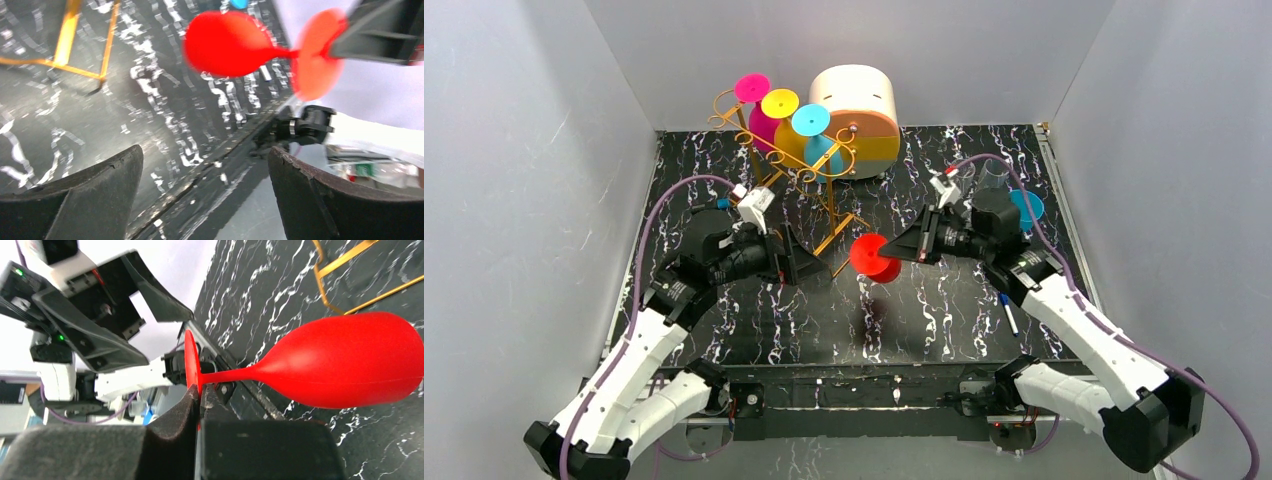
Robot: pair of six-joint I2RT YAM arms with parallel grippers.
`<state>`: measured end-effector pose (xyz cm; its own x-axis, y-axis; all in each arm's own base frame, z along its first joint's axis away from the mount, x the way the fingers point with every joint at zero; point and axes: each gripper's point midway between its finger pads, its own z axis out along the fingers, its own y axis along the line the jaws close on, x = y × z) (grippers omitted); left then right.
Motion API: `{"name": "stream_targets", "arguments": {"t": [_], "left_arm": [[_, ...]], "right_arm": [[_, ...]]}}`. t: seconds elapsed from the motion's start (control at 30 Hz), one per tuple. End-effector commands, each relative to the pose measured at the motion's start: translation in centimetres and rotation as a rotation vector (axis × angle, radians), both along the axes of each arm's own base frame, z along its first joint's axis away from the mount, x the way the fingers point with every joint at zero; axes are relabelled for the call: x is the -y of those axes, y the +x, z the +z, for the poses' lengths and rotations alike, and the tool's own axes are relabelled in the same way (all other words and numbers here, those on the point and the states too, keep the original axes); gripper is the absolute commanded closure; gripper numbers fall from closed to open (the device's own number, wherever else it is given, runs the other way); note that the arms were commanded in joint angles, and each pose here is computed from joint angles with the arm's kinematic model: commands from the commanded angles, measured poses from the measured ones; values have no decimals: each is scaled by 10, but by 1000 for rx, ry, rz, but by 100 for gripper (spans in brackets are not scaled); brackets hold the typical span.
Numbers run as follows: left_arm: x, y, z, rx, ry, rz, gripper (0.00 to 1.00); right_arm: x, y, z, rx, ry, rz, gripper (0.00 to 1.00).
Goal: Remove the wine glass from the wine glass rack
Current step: Place the wine glass at the center of the board.
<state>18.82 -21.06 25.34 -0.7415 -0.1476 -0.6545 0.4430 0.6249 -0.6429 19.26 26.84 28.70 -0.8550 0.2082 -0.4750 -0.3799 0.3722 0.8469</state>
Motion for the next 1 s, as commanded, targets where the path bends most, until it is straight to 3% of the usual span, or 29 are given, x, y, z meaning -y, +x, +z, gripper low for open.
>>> {"name": "stream_targets", "arguments": {"t": [0.0, 0.17, 0.47, 0.87, 0.97], "left_arm": [[23, -19, 37, 31, -154, -166, 13], [26, -20, 20, 21, -142, -192, 30], [38, -30, 21, -9, -187, -286, 41], [45, -36, 20, -17, -208, -318, 75], [45, -37, 21, -12, -214, -321, 78]], "right_arm": [[-28, -20, 11, 89, 50, 125, 99], [-41, -24, 15, 138, 86, 167, 99], [-47, -33, 18, 156, 125, 204, 99], [-55, -36, 19, 142, 151, 237, 99], [-56, -38, 20, 145, 161, 246, 99]]}}
